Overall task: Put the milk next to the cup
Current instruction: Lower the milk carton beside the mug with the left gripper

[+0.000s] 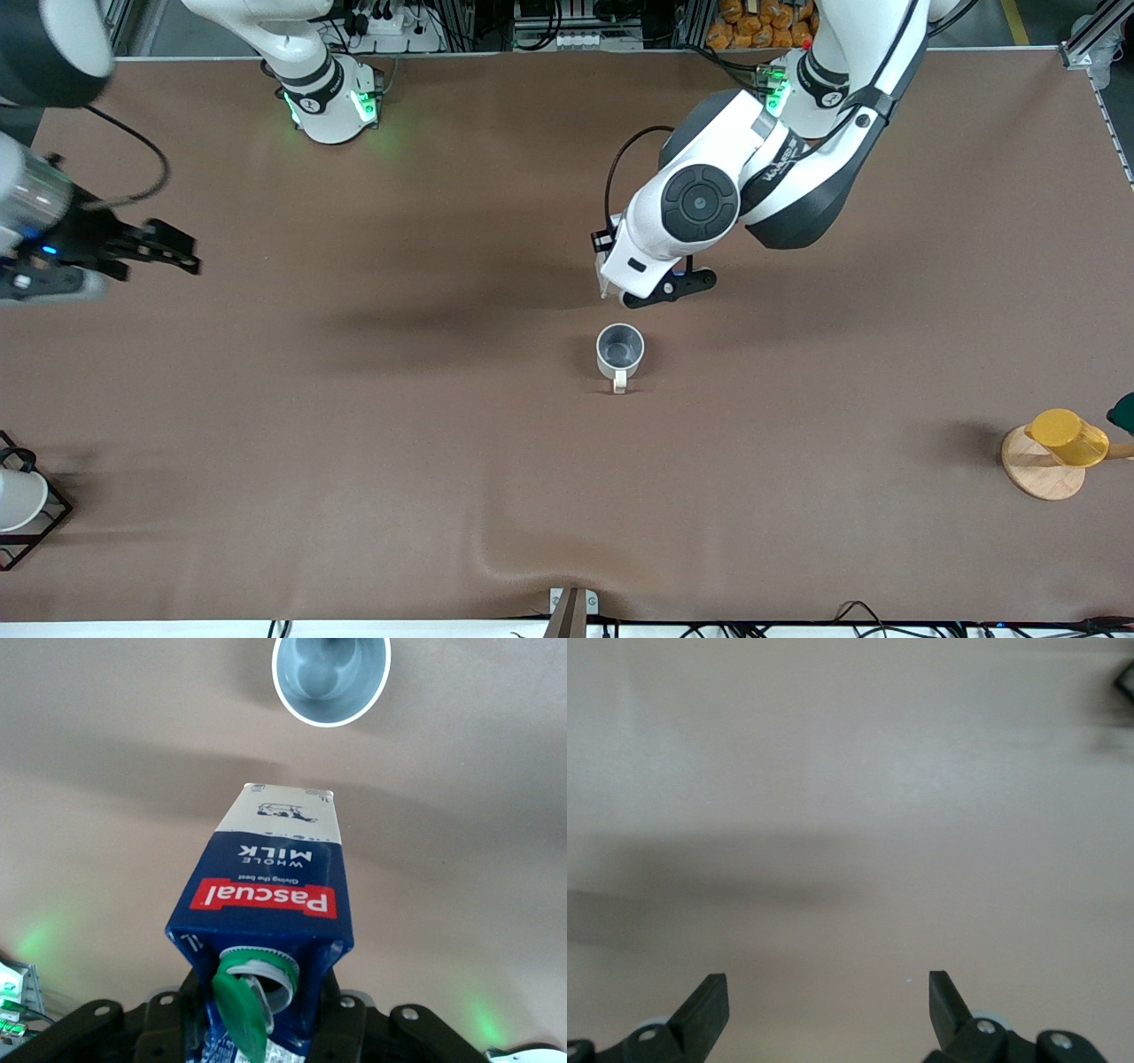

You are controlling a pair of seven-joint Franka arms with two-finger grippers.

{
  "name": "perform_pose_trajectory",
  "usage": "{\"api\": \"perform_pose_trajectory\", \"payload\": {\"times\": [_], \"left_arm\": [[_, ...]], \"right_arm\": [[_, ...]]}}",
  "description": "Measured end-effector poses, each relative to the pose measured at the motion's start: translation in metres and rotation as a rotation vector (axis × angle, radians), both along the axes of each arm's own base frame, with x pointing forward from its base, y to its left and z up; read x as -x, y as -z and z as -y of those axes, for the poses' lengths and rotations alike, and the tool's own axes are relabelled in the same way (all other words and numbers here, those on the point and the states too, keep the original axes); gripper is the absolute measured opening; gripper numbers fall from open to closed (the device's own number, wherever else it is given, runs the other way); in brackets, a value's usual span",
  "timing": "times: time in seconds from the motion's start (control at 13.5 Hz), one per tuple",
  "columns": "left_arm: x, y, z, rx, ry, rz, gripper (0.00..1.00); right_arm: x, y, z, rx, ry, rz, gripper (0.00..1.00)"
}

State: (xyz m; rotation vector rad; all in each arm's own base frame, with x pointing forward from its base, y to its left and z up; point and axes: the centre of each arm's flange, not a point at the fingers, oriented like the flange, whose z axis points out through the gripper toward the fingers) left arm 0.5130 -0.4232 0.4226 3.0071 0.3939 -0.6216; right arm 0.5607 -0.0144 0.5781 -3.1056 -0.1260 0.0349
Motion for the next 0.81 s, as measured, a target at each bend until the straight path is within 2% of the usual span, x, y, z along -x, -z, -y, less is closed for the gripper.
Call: {"api": "perform_pose_trajectory", "payload": {"times": [0.44,0.67,0.81], "left_arm": [[-0.006,0.029,0.005,-0.054,0.036,0.049,0.49],[-0.012,0.041,0.009,-0.043,0.035,0.073,0.49],[-0.015,0.046,0.012,-0.029,0.031,0.088,0.51]], "right_arm": [[0.009,-0.011,0.037,-0.001,0.023,0.003,1.00],[0.012,-0.025,0.037,0.000,0.022,0.028,1.00],[0.013,-0.027,0.038,-0.001,0.024,0.025,1.00]]}}
